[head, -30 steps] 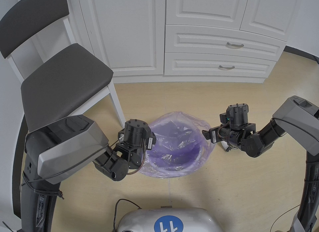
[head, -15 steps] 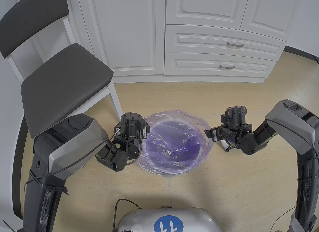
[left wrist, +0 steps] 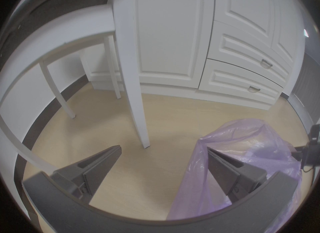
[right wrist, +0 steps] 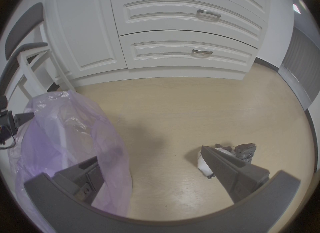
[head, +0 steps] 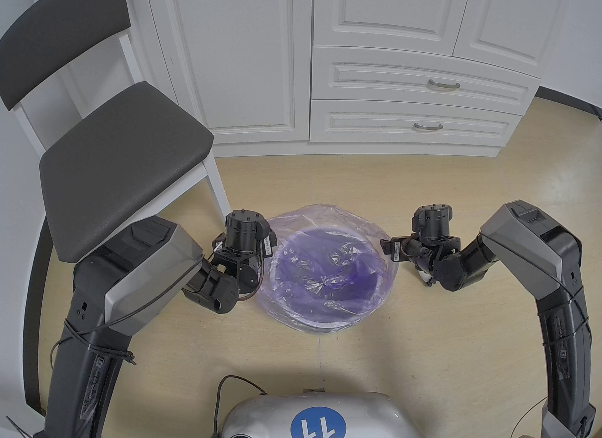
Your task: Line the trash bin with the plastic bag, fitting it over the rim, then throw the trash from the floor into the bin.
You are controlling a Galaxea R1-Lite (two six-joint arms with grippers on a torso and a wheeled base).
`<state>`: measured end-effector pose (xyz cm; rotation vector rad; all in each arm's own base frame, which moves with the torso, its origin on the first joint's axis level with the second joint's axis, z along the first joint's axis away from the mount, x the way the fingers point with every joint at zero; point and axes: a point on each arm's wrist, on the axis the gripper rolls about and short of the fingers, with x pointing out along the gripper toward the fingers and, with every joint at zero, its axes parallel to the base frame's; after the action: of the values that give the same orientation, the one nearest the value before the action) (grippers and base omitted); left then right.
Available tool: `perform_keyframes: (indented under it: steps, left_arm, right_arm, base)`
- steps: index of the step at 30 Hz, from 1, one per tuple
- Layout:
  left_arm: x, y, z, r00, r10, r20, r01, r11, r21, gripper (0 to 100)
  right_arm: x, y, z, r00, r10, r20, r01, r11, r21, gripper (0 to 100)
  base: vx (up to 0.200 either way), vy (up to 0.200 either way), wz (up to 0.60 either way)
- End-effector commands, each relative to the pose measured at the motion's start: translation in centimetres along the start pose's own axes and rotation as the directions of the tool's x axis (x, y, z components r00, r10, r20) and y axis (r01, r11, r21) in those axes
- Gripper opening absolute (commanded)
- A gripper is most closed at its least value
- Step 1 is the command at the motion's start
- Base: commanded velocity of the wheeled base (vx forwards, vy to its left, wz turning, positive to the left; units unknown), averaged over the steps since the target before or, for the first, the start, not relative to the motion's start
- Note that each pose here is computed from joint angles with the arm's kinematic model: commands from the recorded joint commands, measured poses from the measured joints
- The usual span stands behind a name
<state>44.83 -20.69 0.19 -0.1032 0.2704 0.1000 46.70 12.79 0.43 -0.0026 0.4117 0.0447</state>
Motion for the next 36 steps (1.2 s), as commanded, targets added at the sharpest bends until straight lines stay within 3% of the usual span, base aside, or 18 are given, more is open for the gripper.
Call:
perform_keyframes:
  steps: [1, 12, 19, 25, 32, 36]
  left_arm:
    - [1.7, 0.5, -0.4, 0.999, 0.031, -0.035, -0.032, 0.999, -0.043, 100]
    - [3.8, 2.1, -1.3, 0.982, 0.071, -0.176, -0.089, 0.991, -0.096, 100]
    - [2.7, 2.5, -1.4, 0.947, 0.069, -0.313, -0.085, 0.996, -0.038, 100]
    - [1.6, 2.6, -0.1, 0.913, 0.004, -0.408, -0.05, 0.993, -0.104, 100]
    - [1.3, 2.7, -0.5, 0.888, 0.012, -0.459, -0.056, 0.995, -0.083, 100]
    - [1.4, 2.8, -0.8, 0.884, 0.017, -0.467, -0.057, 0.996, -0.071, 100]
  right_arm:
    - [1.8, 0.4, -1.8, 1.0, 0.007, -0.016, -0.006, 0.999, 0.037, 100]
    - [2.8, 0.7, -2.3, 0.995, 0.005, -0.098, 0.006, 0.994, 0.107, 100]
    - [2.9, 0.6, -2.6, 0.987, -0.013, -0.162, 0.028, 0.995, 0.094, 100]
    - [3.9, 0.2, -3.6, 0.97, -0.062, -0.233, 0.081, 0.994, 0.074, 100]
    - [4.3, 0.1, -5.3, 0.933, -0.093, -0.347, 0.111, 0.993, 0.031, 100]
    - [4.8, 0.1, -6.4, 0.924, -0.097, -0.369, 0.113, 0.993, 0.022, 100]
  base:
    - [0.0, 0.0, 0.0]
    - [0.0, 0.0, 0.0]
    - [0.0, 0.0, 0.0]
    - [0.0, 0.0, 0.0]
    - [0.0, 0.0, 0.0]
    - [0.0, 0.0, 0.0]
